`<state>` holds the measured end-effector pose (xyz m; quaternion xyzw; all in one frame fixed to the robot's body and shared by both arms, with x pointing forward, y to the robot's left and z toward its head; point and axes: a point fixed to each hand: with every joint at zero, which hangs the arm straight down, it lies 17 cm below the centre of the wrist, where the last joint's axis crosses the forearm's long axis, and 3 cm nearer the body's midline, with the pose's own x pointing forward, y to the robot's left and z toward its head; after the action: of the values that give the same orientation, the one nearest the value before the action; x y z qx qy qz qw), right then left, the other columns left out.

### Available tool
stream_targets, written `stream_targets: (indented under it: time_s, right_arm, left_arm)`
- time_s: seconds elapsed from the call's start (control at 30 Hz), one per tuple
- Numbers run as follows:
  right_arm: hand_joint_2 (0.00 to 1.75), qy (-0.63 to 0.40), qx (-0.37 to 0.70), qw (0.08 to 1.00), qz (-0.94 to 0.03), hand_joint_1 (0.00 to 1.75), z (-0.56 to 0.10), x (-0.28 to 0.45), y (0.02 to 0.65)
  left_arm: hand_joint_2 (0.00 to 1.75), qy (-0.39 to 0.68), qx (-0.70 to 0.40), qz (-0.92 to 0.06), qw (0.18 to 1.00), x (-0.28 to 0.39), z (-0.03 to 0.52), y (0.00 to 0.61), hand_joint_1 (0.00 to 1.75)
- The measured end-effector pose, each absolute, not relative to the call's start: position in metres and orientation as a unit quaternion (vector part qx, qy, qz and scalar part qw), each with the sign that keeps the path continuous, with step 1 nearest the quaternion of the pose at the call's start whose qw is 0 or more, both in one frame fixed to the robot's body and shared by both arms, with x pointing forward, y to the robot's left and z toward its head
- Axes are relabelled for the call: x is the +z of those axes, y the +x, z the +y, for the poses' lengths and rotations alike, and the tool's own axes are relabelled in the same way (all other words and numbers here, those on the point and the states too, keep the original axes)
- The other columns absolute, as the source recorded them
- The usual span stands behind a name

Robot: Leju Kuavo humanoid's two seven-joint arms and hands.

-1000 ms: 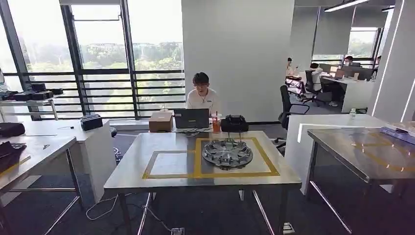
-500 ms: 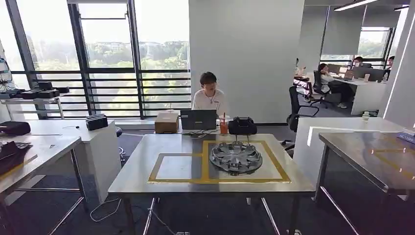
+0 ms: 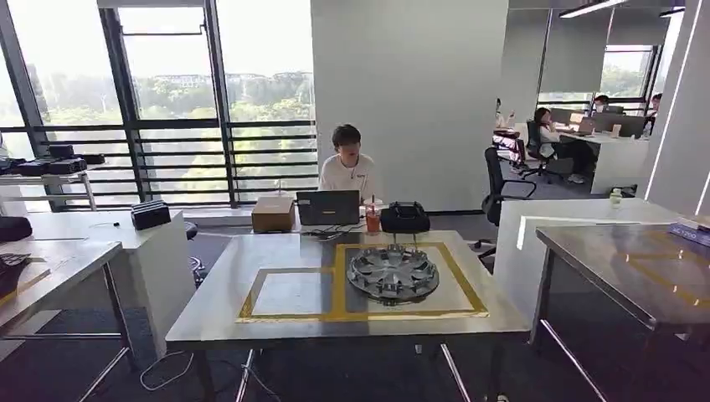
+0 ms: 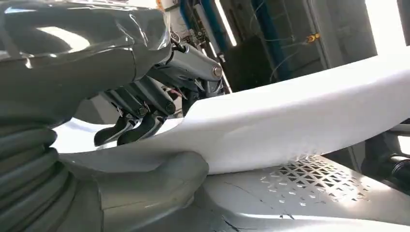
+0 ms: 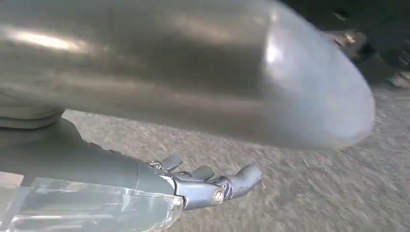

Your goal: Take the parts from the cabinet and place them on the table.

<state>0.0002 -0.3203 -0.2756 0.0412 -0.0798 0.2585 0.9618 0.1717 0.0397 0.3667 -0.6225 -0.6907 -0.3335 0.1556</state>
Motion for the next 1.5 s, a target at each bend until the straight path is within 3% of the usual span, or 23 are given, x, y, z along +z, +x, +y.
stream_targets:
  time_s: [1.0, 1.5]
  right_arm:
    - [0.00, 0.053, 0.256, 0.962, -0.085, 0.00, -0.308, -0.275, 0.010]
    - [0.00, 0.030, 0.244, 0.967, -0.068, 0.00, -0.332, -0.276, 0.001]
  left_arm:
    - [1.75, -0.630, -0.350, -0.675, 0.160, 0.359, 0.033, 0.169, 1.75]
    - [1.75, -0.654, -0.321, -0.665, 0.167, 0.355, 0.036, 0.165, 1.75]
